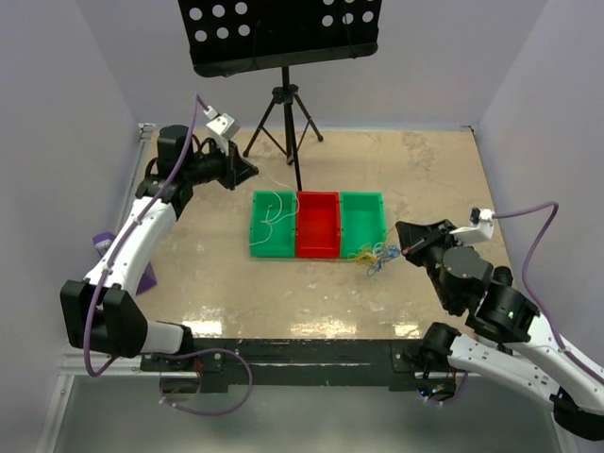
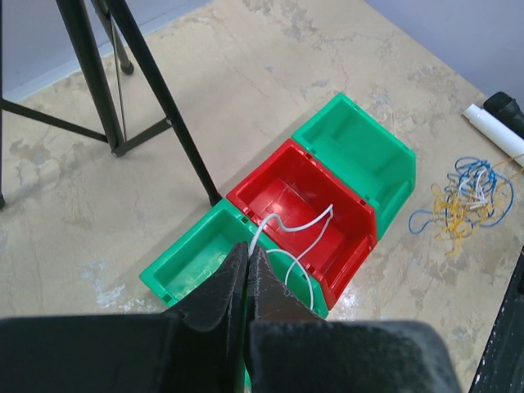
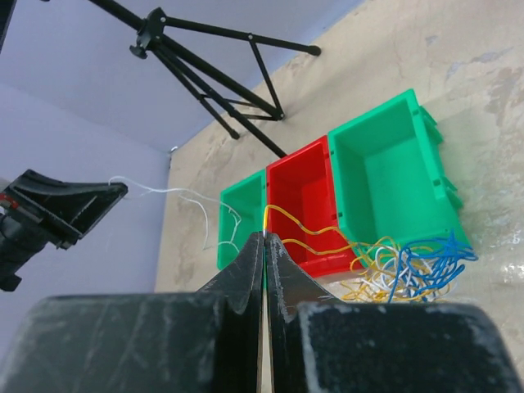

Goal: Untangle the cables

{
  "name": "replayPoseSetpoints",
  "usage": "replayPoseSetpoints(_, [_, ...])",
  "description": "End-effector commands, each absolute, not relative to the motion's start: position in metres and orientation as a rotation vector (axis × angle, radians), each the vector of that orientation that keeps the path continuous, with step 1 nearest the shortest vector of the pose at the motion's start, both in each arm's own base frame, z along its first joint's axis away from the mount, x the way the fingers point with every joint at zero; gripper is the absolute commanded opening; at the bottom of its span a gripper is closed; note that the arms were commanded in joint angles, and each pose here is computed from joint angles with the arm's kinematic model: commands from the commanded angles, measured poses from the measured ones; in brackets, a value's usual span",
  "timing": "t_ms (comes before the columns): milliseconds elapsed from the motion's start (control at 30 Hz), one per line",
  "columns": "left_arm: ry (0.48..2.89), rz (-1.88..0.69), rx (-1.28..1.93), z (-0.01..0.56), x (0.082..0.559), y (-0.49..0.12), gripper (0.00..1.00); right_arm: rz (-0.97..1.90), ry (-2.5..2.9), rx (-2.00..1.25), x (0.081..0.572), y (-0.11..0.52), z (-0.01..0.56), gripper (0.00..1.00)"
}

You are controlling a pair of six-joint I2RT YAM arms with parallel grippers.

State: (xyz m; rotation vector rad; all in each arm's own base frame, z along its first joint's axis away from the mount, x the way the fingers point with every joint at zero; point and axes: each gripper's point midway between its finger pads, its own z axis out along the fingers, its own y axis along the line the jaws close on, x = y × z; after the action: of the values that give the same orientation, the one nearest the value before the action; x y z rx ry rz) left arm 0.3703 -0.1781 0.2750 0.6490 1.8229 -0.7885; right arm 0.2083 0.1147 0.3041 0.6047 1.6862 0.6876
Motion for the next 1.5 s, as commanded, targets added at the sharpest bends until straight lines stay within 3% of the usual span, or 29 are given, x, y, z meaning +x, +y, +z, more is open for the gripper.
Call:
replayPoseSetpoints(0, [1.658,-0.769,0.677,0.336,0.372,-0.184,0.0,0.781,1.668,0.527,0.207,0.132,0.32,0.0])
replayPoseSetpoints(667, [1.656,-0.723,0.651,0.333,0.387,-0.185,0.0,0.911,1.669,0.402,0.196,0.153,0.332,0.0])
replayPoseSetpoints(1200, [1.774,-0.581,0.673,0.249,0.394,-0.17,0.0,1.012,1.722,0.272,0.189,0.186,0.317,0.0])
replayPoseSetpoints(1467, [1.8,-0.281,0.724,0.219,0.402,-0.138,0.0,1.028,1.747,0.229,0.186,0.194,0.31,0.0])
